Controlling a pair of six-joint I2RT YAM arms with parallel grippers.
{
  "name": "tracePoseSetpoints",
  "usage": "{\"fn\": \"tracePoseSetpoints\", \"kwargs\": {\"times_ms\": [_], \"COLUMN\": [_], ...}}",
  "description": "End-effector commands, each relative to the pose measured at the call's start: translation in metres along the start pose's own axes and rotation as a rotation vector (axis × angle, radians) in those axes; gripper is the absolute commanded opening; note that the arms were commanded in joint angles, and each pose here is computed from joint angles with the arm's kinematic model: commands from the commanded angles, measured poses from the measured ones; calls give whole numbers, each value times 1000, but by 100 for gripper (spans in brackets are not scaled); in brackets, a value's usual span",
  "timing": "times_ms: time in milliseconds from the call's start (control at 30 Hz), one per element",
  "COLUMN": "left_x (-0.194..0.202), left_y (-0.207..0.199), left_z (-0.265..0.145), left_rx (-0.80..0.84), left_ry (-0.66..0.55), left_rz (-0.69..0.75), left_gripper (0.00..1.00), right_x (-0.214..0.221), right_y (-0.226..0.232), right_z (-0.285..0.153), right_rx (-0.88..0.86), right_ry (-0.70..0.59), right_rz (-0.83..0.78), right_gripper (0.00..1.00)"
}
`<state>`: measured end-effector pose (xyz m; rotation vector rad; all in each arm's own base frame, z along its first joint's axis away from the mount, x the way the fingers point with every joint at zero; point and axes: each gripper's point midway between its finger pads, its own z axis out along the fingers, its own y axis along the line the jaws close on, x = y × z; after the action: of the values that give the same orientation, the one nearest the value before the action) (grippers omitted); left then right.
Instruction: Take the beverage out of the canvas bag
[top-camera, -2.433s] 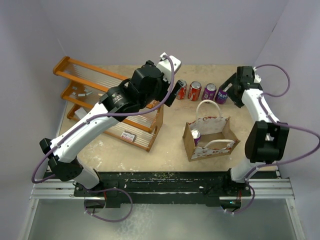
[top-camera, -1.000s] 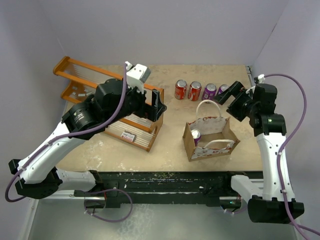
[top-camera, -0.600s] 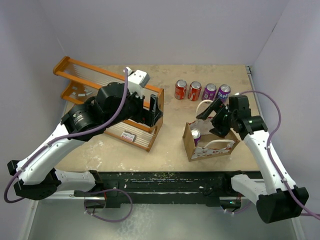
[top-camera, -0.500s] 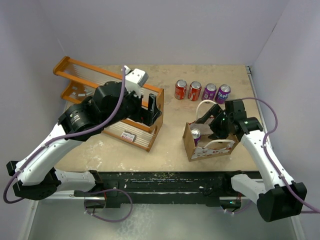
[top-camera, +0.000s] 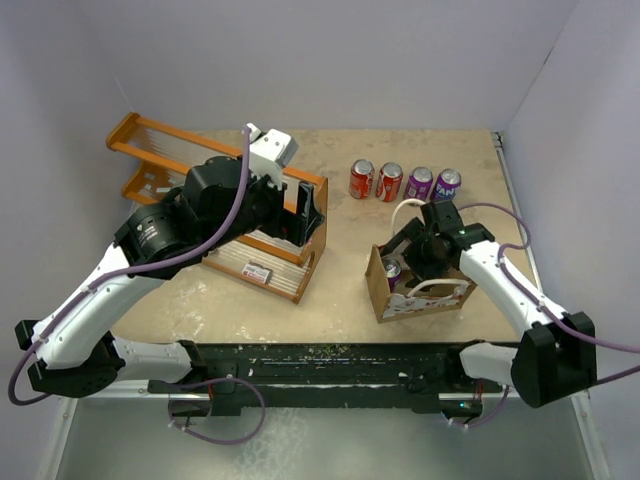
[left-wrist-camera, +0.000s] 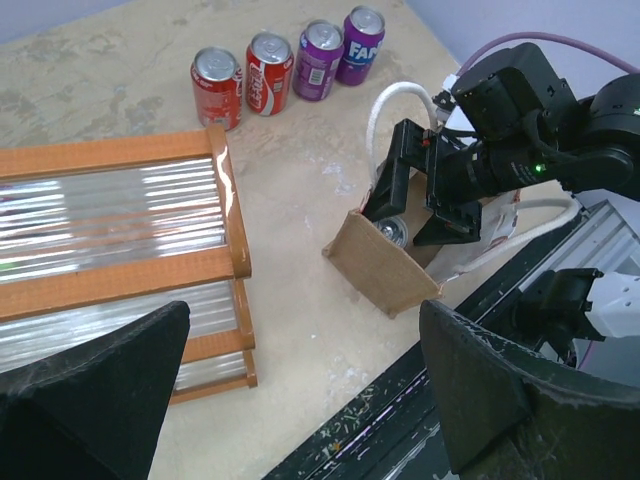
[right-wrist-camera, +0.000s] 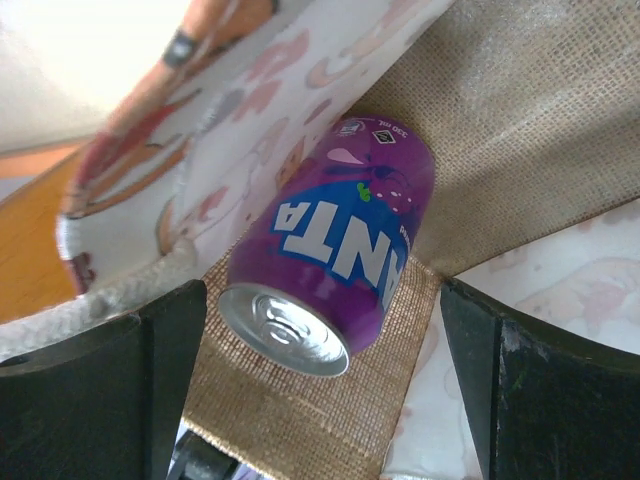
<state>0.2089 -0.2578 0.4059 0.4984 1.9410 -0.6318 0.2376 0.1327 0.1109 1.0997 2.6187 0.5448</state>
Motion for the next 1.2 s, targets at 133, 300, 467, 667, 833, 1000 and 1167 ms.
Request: {"fn": "tracePoseSetpoints", "kwargs": {"times_ms": [133,300,467,667,833,1000,1167], "left_x": [-7,-6,-7,-6,-6,-7,-6], "left_y": [9,5,3,2,2,1,1], "left_z": [-8,-5,-3,-3,-4,-6,-8], "left_rx": [-31,-15,-5,-2,0,9,11], "left_ry": [-47,-41,-36,-32,-36,-40,-37], "left_rz": [14,18,28,31,29,24,21], "left_gripper": [99,99,99,99,99,99,99], "right_x": [4,5,10,18,26,27,21], "right_y": [-2,-6,-8,-12,-14,-16,-12], "right_z": [15,29,37,38,37,36,29], "right_rx": [72,110,136,148,136,128,116], "right_ry": [-10,-7,3,15,20,13,-26], "right_rz": [6,23,22,40,65,82,96], "right_gripper": [100,100,100,95,91,84,73]}}
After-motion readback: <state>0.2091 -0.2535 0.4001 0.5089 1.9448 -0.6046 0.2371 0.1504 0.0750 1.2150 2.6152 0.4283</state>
